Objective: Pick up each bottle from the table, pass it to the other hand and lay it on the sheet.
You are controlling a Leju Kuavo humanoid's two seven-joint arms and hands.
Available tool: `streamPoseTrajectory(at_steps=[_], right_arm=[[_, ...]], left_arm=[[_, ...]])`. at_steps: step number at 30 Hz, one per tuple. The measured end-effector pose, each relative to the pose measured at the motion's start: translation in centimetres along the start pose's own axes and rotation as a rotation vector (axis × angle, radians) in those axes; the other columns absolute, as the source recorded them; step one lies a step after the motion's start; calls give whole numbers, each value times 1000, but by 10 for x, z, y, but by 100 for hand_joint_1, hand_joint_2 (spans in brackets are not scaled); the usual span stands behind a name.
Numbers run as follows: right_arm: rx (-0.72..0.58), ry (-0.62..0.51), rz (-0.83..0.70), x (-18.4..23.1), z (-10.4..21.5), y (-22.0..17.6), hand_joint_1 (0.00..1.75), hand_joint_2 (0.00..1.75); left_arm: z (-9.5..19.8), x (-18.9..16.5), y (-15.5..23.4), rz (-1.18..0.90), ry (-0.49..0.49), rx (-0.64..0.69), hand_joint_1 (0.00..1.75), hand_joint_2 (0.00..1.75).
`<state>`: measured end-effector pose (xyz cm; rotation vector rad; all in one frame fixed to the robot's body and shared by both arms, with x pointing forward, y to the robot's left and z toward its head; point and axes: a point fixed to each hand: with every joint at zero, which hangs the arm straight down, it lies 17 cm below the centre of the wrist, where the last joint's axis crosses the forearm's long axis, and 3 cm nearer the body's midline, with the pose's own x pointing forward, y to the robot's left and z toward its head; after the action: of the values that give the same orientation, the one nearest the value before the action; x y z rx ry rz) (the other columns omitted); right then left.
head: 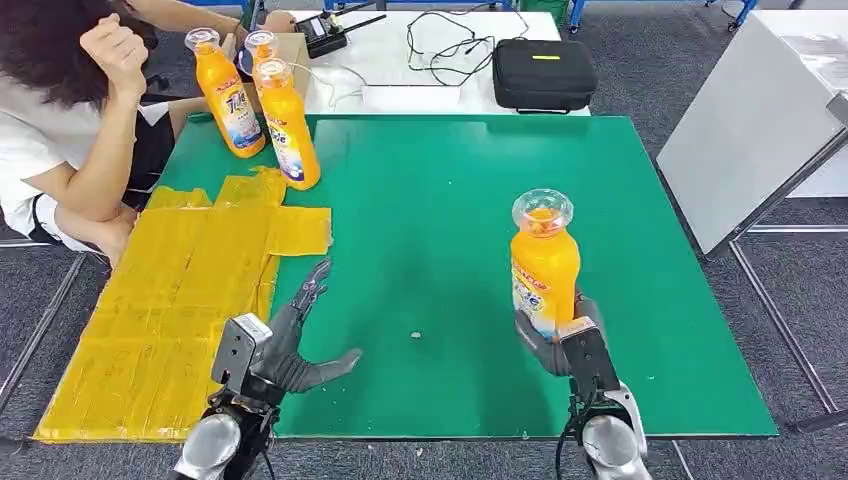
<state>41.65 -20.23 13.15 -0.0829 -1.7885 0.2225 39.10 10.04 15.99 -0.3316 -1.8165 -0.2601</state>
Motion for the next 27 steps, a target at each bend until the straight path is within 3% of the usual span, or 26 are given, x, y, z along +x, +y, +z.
streamPoseTrajectory(at_steps=[5,11,22,27], right_arm=[[138,-31,-146,20,4,71,175,175],[238,-62,-176,38,11,128,175,175],[290,-68,-173,42,15,153,175,175],[292,-133,-91,53,12,162,175,175]], left_arm=[[-12,14,-8,33,-35,-28,0,175],[-21,25,-12,61,-60,-47,0,175],[-23,28,-12,64,-66,-60,0,175],[-24,35,-22,101,-84,-102,0,175]])
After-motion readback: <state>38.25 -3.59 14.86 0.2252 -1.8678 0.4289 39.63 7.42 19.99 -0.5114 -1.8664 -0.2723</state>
